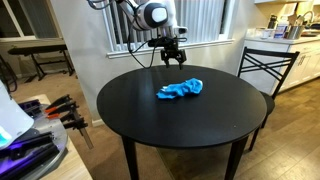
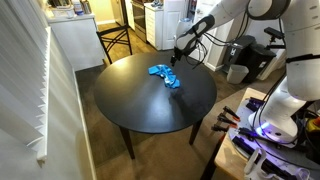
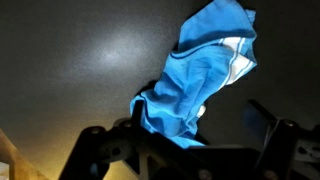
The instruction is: Use the blue towel to wipe the table.
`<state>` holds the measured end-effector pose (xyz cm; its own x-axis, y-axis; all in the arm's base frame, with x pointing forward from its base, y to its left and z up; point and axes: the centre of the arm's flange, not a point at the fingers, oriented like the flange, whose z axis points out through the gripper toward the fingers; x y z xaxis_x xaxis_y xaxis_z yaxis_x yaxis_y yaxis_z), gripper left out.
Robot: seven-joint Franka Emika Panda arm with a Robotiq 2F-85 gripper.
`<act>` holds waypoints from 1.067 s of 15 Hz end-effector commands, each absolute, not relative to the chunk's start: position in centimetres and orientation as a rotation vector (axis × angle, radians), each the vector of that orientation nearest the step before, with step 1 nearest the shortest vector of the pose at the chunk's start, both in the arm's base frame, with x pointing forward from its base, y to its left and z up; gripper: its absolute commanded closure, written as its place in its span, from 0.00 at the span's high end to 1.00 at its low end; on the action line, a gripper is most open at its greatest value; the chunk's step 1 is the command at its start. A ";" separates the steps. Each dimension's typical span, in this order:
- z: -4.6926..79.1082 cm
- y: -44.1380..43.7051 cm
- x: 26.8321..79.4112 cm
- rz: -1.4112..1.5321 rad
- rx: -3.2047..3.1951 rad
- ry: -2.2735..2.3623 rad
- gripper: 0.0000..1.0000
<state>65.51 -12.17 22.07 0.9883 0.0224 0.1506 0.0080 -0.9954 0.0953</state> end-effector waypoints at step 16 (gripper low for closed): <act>19.7 -14.3 71.6 0.151 3.033 0.322 1.00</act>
